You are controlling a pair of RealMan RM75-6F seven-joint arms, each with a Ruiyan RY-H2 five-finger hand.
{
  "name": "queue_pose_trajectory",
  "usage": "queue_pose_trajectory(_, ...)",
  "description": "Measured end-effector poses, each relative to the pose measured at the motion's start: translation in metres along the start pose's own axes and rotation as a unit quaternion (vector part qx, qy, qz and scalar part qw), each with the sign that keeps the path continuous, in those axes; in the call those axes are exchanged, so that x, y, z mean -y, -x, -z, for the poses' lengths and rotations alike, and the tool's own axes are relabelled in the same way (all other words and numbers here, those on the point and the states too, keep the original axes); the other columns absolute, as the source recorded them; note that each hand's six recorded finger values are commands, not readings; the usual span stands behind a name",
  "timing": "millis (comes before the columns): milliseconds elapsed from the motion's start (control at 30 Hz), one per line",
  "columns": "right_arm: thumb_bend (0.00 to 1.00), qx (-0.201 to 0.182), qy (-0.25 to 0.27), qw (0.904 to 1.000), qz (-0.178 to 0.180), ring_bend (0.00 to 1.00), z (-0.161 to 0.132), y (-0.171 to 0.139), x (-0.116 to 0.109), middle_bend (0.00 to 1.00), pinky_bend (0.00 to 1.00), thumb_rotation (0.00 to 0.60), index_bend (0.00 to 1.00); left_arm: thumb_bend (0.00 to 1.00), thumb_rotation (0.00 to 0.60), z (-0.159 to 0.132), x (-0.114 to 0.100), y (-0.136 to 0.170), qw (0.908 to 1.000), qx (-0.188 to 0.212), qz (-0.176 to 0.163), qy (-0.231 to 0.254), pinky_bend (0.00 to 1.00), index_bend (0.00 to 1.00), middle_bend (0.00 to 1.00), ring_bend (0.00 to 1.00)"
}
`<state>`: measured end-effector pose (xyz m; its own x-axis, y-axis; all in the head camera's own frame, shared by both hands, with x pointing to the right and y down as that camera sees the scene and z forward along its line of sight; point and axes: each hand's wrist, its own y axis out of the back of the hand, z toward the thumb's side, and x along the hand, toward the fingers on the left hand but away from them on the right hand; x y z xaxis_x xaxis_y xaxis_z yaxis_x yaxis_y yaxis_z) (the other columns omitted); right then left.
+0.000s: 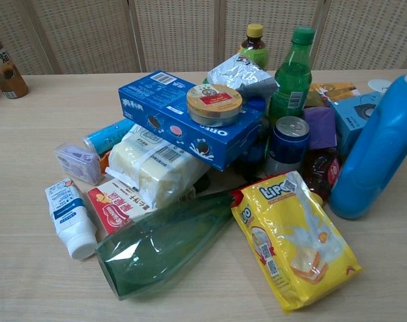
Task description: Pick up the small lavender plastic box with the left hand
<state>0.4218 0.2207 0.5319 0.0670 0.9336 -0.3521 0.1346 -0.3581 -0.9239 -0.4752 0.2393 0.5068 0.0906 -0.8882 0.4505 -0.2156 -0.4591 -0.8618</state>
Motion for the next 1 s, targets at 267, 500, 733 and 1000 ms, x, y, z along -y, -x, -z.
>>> queue_pose_trajectory(267,0.00,0.003,0.004,1.0000,0.002,0.00,0.001,-0.001,-0.002,0.00,0.00,0.600,0.00,0.07,0.600,0.001,0.008,-0.005,0.9998,-0.002,0.013,-0.013,0.00,0.00,0.00,0.00)
queue_pose_trajectory(500,0.00,0.003,0.011,0.9999,0.001,0.00,0.002,0.000,-0.003,0.00,0.00,0.600,0.00,0.07,0.600,-0.013,0.025,-0.042,0.9978,0.035,0.040,-0.039,0.00,0.00,0.00,0.00)
queue_pose_trajectory(733,0.00,0.003,0.018,0.9998,0.004,0.00,0.003,-0.002,-0.006,0.00,0.00,0.600,0.00,0.07,0.600,-0.052,0.059,-0.102,0.9837,0.111,0.099,-0.102,0.00,0.00,0.00,0.00)
queue_pose_trajectory(1000,0.00,0.005,0.027,0.9995,0.012,0.00,0.007,-0.002,-0.012,0.00,0.00,0.600,0.00,0.07,0.600,-0.101,0.098,-0.156,0.9677,0.156,0.111,-0.164,0.00,0.00,0.00,0.00)
